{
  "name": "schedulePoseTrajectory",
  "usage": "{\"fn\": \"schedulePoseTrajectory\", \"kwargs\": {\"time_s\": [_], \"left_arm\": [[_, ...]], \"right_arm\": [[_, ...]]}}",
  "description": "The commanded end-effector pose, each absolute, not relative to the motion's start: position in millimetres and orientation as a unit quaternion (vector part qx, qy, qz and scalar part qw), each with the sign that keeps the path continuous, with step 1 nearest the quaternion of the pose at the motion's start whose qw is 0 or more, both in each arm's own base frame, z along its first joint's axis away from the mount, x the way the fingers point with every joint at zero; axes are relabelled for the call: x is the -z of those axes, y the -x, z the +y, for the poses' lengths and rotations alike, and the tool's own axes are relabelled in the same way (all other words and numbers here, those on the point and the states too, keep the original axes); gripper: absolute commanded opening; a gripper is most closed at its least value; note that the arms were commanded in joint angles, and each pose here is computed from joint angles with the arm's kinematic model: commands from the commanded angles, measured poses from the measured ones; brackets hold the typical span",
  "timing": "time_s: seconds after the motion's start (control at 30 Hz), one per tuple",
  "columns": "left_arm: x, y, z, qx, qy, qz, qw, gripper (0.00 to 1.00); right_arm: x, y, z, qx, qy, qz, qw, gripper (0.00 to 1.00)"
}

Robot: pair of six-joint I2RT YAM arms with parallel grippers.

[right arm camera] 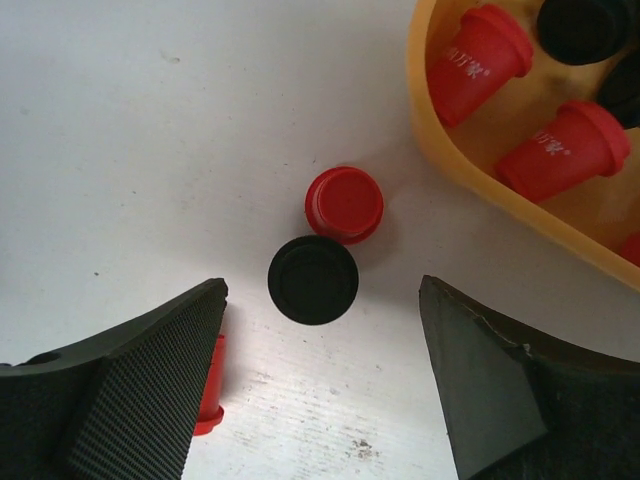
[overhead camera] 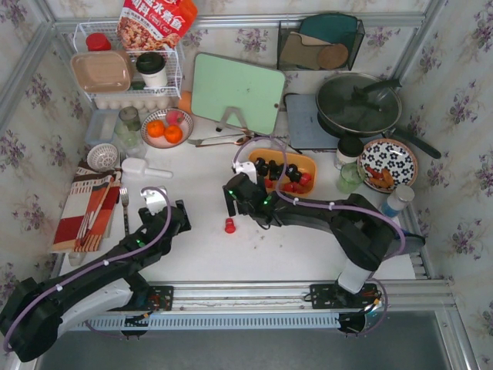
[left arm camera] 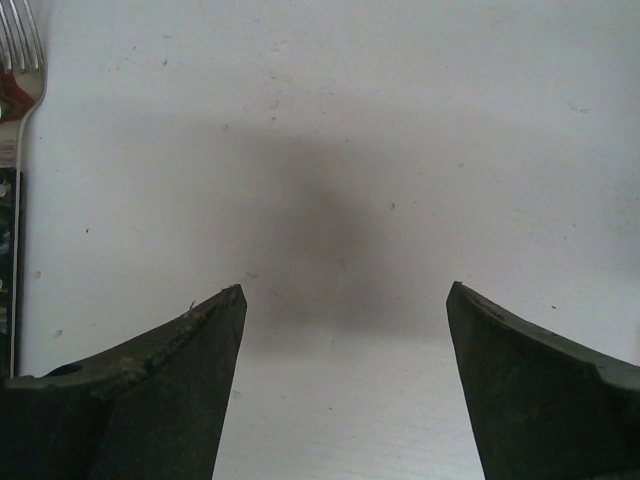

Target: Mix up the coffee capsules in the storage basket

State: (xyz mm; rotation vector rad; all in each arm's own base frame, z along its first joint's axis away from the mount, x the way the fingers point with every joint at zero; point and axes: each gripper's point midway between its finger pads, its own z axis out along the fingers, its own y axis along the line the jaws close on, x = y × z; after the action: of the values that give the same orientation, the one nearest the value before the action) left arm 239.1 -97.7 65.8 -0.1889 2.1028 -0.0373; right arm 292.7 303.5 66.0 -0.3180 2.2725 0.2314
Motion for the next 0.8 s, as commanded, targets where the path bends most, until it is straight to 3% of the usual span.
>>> {"fn": "schedulePoseTrajectory", "kwargs": {"time_s": [0.0,0.37,0.6,0.77], "left_arm": [[-67.5,-240.6,-96.2,0.020,0.090,0.860,0.501,0.84],[-65.4,-242.9,-100.0,0.022,0.083,0.864,0.496,0.88],[-64.4,-243.0,-100.1,0.022,0.083,0.865,0.495,0.90],[-64.3,-243.1,-99.9,0.022,0.084,0.865,0.494,0.91]], "right_arm": [[-53.0,-295.9,307.0,-0.082,0.125,0.905,0.398,0.84],[-31.4,-304.6,308.8,-0.062,0.136,0.910,0.386,0.58],[-37.0,-303.0,308.7,-0.066,0.137,0.910,0.386,0.23],[-59.8,-302.1,310.8,-0.084,0.134,0.904,0.397,0.22]]}}
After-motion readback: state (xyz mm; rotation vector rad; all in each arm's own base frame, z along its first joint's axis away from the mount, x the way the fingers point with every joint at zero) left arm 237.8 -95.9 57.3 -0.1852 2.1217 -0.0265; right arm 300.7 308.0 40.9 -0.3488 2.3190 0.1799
